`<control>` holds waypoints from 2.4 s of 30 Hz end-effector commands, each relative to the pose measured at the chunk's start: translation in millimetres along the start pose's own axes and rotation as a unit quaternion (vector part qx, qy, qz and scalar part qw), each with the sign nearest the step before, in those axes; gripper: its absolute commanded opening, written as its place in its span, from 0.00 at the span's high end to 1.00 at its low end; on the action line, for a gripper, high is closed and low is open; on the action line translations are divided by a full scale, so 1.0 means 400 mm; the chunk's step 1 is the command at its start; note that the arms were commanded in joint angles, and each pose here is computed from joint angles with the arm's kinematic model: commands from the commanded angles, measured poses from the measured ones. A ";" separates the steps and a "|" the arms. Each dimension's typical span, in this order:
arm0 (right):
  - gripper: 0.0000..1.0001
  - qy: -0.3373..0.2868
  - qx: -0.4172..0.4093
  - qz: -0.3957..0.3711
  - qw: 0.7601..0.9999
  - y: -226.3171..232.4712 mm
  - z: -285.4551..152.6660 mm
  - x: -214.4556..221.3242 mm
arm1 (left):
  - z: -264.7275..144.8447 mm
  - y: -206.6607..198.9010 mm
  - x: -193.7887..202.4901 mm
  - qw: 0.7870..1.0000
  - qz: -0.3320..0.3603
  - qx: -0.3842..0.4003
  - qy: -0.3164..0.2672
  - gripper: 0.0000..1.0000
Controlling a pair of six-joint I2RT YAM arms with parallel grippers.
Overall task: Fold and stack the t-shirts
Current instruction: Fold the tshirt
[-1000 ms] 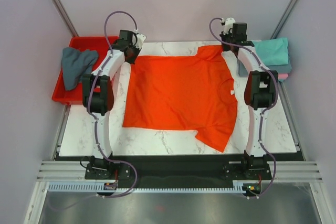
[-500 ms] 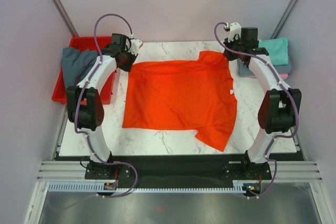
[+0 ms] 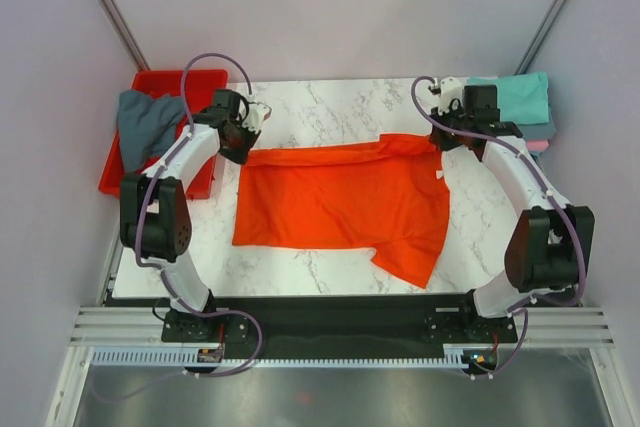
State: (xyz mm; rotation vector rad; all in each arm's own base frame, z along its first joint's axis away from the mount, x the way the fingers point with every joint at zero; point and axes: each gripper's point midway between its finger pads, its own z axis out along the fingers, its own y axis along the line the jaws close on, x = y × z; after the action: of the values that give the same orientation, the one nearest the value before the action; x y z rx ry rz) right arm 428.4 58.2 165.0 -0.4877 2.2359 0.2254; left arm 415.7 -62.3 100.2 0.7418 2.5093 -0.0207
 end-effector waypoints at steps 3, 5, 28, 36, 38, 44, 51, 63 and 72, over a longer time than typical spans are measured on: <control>1.00 -0.017 -0.012 -0.012 1.000 0.034 -0.067 0.002 | -0.045 0.009 -0.015 0.999 -0.011 -0.016 -0.027 0.98; 1.00 -0.018 -0.011 -0.011 1.000 0.040 -0.079 0.010 | -0.044 0.007 -0.010 1.000 -0.012 -0.015 -0.025 0.98; 0.55 0.030 -0.086 -0.017 0.996 0.127 -0.132 0.102 | -0.088 0.010 0.035 0.999 -0.022 -0.023 -0.028 0.98; 0.53 0.014 -0.090 0.009 0.996 0.103 -0.072 0.026 | -0.164 -0.015 -0.067 0.995 -0.057 0.011 -0.085 0.17; 0.53 0.022 -0.099 0.022 0.995 0.102 -0.032 0.032 | -0.169 -0.021 -0.069 0.995 -0.053 0.021 -0.081 0.01; 0.54 0.015 -0.111 0.057 0.992 0.084 0.061 -0.001 | -0.152 -0.061 -0.001 0.996 -0.061 0.046 -0.044 0.01; 0.54 0.027 -0.114 0.064 0.991 0.066 0.124 0.010 | -0.081 -0.080 0.018 0.996 -0.060 0.063 -0.008 0.01; 0.56 0.063 -0.114 0.084 0.988 0.039 0.235 0.072 | 0.078 -0.068 -0.050 0.993 -0.087 0.082 0.021 0.01; 0.57 0.070 -0.101 0.127 0.984 -0.022 0.319 0.082 | 0.063 -0.148 0.032 0.988 -0.080 0.118 0.059 0.01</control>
State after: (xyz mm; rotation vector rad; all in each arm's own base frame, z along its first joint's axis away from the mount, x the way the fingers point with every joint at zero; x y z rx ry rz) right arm 478.0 83.8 48.9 -0.3727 2.4733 0.5641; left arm 402.0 -101.2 55.7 0.6504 2.7044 -0.2834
